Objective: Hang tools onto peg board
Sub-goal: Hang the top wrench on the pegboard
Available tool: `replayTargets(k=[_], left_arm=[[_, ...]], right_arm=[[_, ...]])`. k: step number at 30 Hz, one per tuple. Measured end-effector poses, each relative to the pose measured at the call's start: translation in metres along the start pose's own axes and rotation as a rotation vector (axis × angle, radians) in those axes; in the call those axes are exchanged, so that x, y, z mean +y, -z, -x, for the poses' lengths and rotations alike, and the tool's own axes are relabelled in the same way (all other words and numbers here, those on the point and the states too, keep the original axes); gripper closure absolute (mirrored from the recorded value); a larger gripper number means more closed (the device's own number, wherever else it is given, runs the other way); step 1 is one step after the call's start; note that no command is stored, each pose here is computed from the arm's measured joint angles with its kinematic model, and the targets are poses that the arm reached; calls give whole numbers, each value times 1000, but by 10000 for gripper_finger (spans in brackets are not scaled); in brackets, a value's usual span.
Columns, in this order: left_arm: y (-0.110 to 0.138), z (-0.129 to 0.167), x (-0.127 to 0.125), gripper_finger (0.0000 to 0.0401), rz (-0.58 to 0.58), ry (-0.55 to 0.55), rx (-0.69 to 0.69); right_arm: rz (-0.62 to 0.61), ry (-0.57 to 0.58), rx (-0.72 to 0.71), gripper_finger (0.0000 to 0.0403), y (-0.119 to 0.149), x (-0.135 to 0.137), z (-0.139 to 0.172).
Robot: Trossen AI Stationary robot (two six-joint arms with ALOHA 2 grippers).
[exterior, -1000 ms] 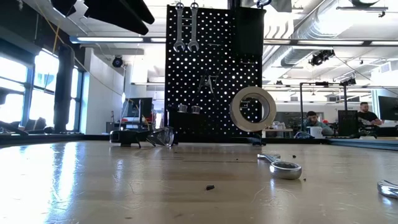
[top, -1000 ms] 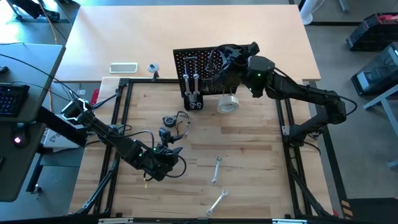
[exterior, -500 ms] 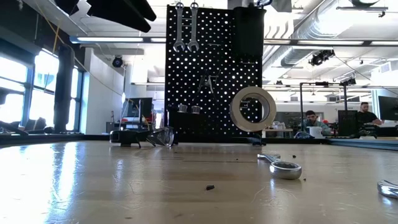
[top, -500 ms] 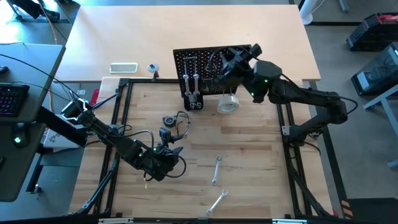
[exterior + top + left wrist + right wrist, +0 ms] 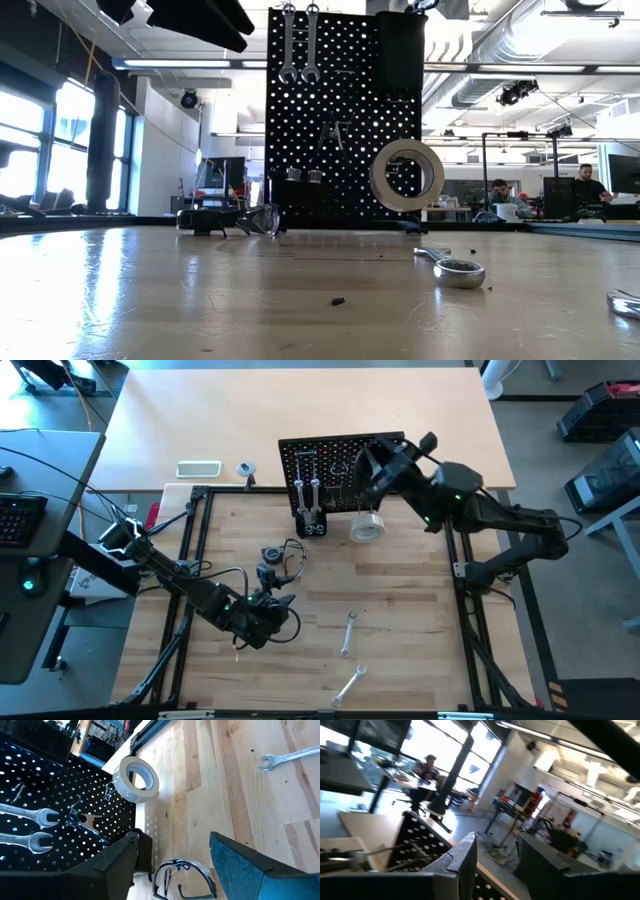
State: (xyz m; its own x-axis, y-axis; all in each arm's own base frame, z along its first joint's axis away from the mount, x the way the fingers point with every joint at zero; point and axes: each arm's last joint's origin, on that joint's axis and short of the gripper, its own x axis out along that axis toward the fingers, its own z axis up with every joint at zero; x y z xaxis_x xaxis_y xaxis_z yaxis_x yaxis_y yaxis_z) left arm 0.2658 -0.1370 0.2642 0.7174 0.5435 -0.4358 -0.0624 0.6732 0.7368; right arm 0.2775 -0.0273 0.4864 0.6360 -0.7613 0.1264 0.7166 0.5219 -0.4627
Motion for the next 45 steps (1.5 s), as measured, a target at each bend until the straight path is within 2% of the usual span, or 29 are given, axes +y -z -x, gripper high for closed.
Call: replayTargets(k=[6,12,14,18,20,26,30,33,38,45], left_arm=[[0,0,-4,164,31,127,-11],[-1,2,-11,164,95,389,-24],[-3,2,-14,164,140,451,-35],[1,-7,-30,164,248,508,-106],[3,-14,-40,164,301,538,-167],[7,-45,-73,164,403,611,-286],[9,-72,-93,164,427,632,-288],[10,-94,-108,164,469,659,-273],[7,-125,-123,164,526,682,-213],[-1,-143,-122,164,593,723,-196]], right_arm=[[34,-161,-27,268,-13,12,42],[50,-453,95,268,0,39,93],[36,-602,171,268,10,49,110],[-6,-922,346,268,36,79,139],[9,-1031,387,268,54,101,154],[-75,-1241,272,268,116,161,193],[-194,-1276,164,268,159,181,205],[-213,-1249,171,268,192,187,209],[-188,-1218,290,268,231,199,207],[-116,-1223,438,268,257,238,203]])
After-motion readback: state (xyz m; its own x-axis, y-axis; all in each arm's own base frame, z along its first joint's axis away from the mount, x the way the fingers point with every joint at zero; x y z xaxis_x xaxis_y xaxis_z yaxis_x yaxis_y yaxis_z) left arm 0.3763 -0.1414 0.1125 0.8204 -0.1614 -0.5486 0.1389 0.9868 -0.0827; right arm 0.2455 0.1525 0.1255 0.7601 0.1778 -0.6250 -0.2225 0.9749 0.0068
